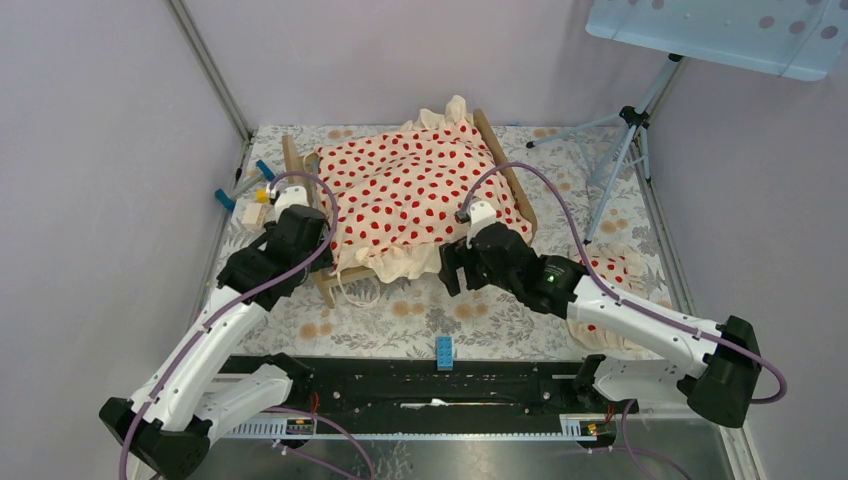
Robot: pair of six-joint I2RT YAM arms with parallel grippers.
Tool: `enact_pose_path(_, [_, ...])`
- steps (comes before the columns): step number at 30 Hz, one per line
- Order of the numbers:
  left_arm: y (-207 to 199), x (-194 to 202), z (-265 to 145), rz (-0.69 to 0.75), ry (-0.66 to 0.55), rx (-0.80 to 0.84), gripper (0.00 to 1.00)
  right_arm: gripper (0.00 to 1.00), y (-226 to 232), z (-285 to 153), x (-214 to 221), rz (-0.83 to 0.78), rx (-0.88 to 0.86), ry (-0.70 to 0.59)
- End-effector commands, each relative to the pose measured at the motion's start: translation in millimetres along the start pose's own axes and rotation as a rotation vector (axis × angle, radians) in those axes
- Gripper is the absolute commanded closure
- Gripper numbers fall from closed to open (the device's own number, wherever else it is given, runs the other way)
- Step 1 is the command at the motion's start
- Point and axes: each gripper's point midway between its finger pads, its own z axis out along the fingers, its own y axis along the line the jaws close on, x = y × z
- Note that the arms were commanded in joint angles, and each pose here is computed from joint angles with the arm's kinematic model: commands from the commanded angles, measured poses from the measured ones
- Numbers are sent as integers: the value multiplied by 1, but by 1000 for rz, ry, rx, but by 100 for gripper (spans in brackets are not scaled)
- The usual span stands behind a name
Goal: Set up the pet bed
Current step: Cross the ropes on the bed frame, then pick up the bed frame from the center of the board.
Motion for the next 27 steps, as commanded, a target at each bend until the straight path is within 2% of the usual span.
enact_pose_path(1, [0, -5, 8, -12, -22, -28, 43, 8, -47, -33, 31, 31, 277, 178])
enact_pose_path(3, [0, -4, 8, -18, -16, -28, 41, 1, -51, -42, 32, 83, 326, 212])
enact_pose_path(6, [-2, -2, 8, -26, -7, -17, 36, 0, -43, -51, 26, 101, 286, 212])
enact_pose_path(9, [-1, 0, 11, -30, 0, -24, 35, 0, -38, -51, 31, 114, 205, 140])
enact_pose_path(12, [-2, 3, 15, -26, 13, -28, 41, 0, -39, -59, 29, 107, 176, 81])
enact_pose_path(16, [-3, 6, 21, -33, 14, -40, 47, 0, -24, -68, 27, 115, 55, 34])
enact_pose_path(20, [-4, 11, 29, -58, 26, -49, 65, 0, -20, -69, 31, 143, 5, -13])
enact_pose_path(25, [-6, 24, 37, -76, 52, -32, 74, 0, -21, -67, 35, 156, 1, -20])
enact_pose_path(27, [-8, 26, 38, -79, 55, -19, 82, 0, -19, -66, 37, 156, -10, -18])
